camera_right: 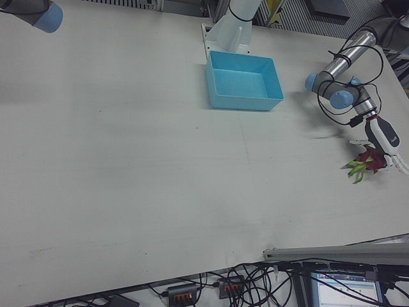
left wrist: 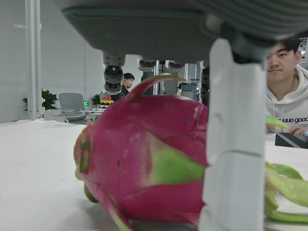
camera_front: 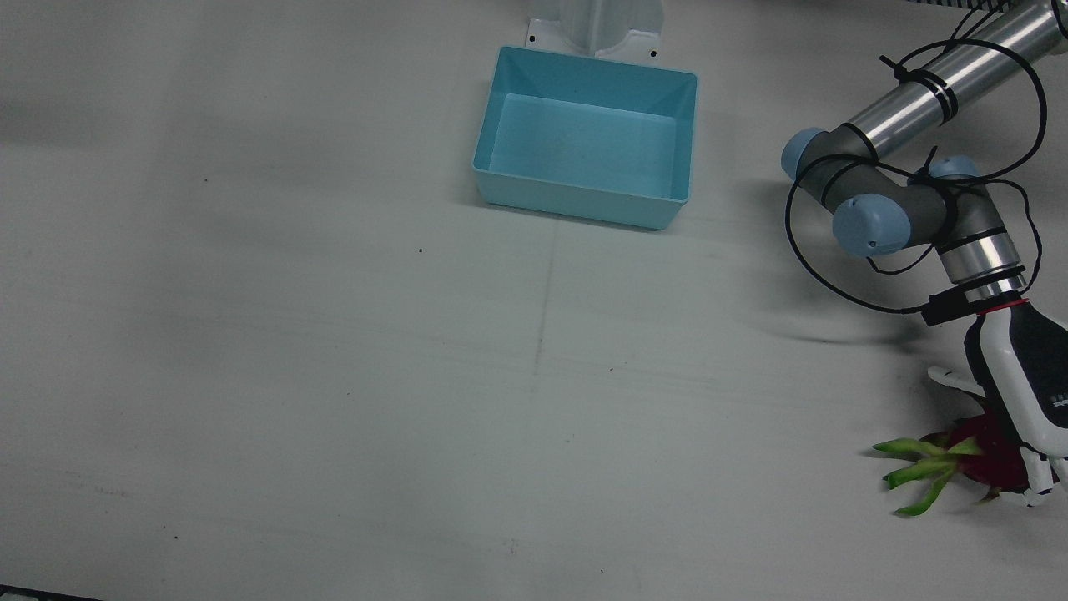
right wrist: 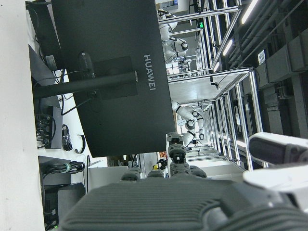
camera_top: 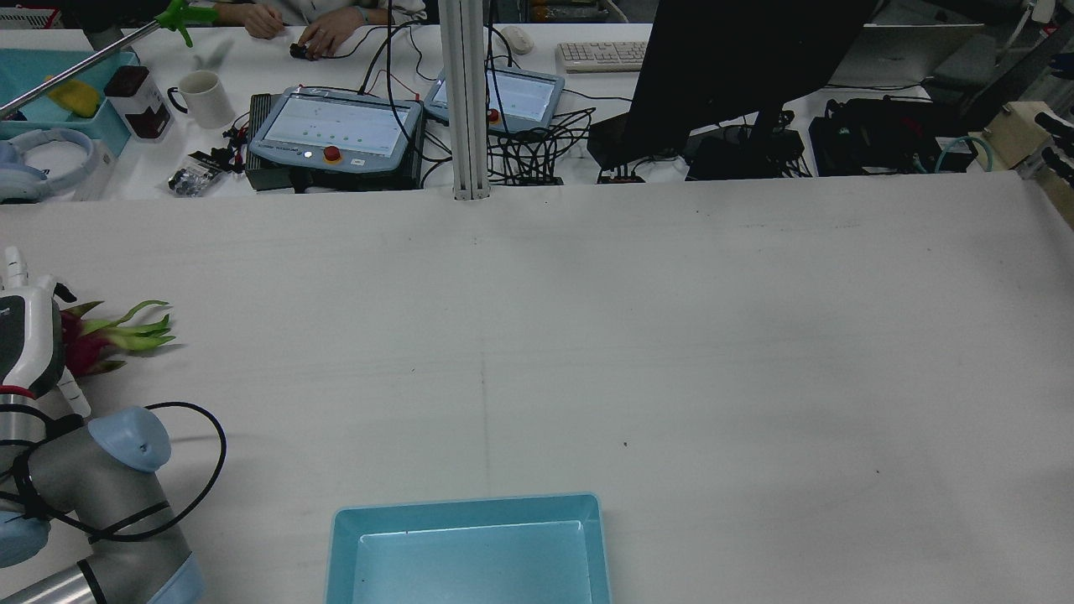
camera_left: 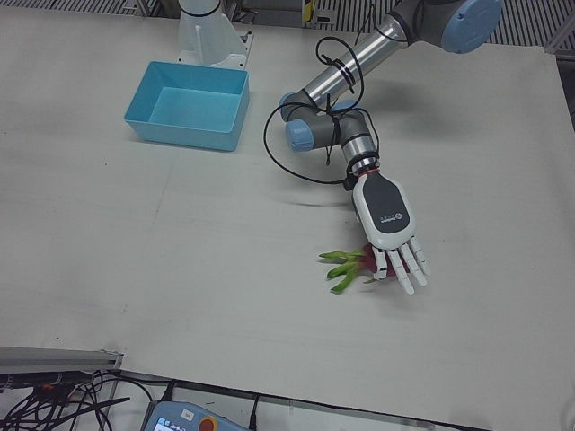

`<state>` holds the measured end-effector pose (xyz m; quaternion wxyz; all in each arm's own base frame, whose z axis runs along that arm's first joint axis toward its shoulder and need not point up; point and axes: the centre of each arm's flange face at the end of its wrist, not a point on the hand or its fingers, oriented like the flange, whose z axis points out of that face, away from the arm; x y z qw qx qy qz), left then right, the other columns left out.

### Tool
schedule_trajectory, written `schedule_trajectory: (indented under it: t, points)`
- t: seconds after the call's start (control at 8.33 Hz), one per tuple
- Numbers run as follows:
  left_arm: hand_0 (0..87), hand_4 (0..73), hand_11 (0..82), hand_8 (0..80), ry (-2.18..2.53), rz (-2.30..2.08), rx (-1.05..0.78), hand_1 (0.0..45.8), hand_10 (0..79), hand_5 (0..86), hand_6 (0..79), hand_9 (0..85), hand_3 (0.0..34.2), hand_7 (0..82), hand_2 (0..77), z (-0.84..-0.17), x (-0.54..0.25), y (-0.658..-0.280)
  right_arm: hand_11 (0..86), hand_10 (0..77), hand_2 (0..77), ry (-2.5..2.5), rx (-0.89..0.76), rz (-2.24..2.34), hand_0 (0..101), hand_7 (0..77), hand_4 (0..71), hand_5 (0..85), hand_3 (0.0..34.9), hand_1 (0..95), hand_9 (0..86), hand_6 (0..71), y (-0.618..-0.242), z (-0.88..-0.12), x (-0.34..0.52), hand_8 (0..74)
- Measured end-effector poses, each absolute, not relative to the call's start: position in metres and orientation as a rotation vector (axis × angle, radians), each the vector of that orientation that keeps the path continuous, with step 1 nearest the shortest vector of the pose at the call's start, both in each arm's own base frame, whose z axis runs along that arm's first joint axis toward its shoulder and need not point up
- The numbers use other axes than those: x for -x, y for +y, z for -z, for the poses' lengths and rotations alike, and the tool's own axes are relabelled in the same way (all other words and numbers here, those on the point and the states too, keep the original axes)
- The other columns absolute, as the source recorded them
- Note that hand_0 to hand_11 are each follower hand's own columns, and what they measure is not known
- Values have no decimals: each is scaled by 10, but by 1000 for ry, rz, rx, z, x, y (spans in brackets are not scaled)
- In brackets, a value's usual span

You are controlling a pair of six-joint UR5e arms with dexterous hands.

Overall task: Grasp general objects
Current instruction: 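Lower the left hand around the dragon fruit and position fingers, then close the left hand fingers to grasp the dragon fruit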

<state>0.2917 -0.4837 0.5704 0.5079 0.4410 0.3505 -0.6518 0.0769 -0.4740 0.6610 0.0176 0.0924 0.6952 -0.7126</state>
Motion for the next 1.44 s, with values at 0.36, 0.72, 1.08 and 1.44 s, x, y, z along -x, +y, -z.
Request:
schedule_trajectory:
  t: [0.36,0.72,1.08,1.44]
  points:
    - [798,5,44,33,848,1576,-1116,0,207,458,5,5,98,5,5,-569,-280,-497,5,0,687,2160,-288,2214,3,0,0,5,0,27,5,0,-474,-661,-76,0]
    - [797,5,44,33,852,1549,-1159,0,207,458,5,5,78,5,0,-572,-271,-514,5,0,687,2160,-288,2214,4,0,0,5,0,22,5,0,-474,-661,-77,0]
    - [799,5,49,33,839,1530,-1156,0,207,458,5,5,65,5,5,-589,-274,-512,5,0,687,2160,-286,2214,4,0,0,5,0,27,5,0,-474,-661,-77,0]
    - [799,5,49,33,835,1524,-1153,0,207,458,5,5,36,5,5,-597,-276,-511,5,0,687,2160,-287,2214,4,0,0,5,0,22,5,0,-474,-661,-77,0]
